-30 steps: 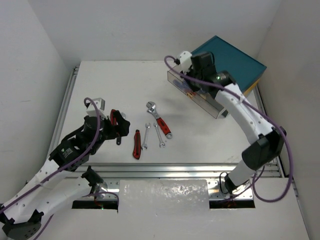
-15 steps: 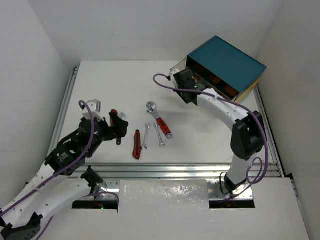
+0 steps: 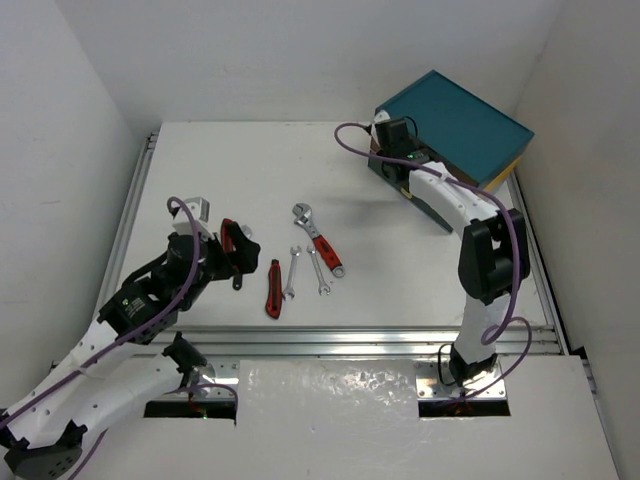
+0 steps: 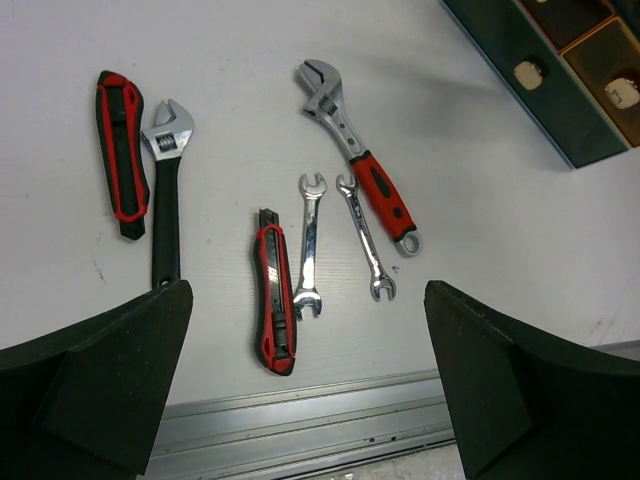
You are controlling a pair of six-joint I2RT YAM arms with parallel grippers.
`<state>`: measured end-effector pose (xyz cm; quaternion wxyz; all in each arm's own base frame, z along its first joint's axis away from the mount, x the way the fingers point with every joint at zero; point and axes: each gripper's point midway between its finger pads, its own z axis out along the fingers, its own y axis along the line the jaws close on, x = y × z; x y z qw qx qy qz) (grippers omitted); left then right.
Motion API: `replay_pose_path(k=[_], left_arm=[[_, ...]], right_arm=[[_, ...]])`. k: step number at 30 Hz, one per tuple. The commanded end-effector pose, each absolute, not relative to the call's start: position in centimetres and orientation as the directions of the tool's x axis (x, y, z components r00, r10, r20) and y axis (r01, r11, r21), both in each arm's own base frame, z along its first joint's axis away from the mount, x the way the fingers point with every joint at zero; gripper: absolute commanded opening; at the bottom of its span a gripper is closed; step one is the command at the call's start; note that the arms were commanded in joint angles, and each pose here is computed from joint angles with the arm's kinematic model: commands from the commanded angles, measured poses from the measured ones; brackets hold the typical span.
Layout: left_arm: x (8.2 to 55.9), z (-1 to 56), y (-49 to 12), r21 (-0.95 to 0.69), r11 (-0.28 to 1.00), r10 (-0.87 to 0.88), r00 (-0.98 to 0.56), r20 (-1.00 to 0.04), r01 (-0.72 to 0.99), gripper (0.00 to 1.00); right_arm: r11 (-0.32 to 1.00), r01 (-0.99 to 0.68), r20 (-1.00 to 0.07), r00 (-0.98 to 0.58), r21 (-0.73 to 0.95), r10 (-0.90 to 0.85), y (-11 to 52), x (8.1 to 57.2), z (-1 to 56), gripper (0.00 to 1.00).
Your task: Sort the tools into containers
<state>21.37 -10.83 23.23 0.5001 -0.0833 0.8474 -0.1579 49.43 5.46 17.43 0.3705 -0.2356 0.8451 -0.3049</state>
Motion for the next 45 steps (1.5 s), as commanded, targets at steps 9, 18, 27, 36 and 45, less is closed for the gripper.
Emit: replay_pose_path(k=[9, 18, 27, 36, 45], left_arm=[[26.4, 24.0, -20.9, -0.667, 0.729, -0.520, -0.508, -0.687, 0.155, 1.00], [41.3, 24.0, -34.2, -0.875, 0.428, -0.661, -0.583, -0.474, 0.227, 0.99], [53.5, 20.4, -42.8, -0.950, 0.221, -0.746, -0.590, -0.310, 0.219, 0.93], [59.4, 16.9, -45.8, -0.956, 0.177, -0.783, -0.556, -0.280, 0.232, 0.84], [61.1, 15.2, -44.4, -0.959, 0.160, -0.814, -0.519, -0.262, 0.233, 0.43]], right_arm=[[0.963, -0.237, -0.827, -0.511, -0.126, -0.234, 12.4, 40.9, 25.6, 0.61], [0.927, -0.283, -0.917, -0.378, 0.248, 0.130, 11.8, 26.8, 29.4, 0.99], [0.812, -0.465, -0.909, -0.376, 0.352, 0.179, 13.4, 20.0, 31.1, 0.99], [0.699, -0.568, -0.882, -0.427, 0.435, 0.202, 14.9, 15.8, 30.1, 0.99], [0.605, -0.650, -0.880, -0.427, 0.459, 0.209, 15.9, 13.1, 30.5, 0.99]])
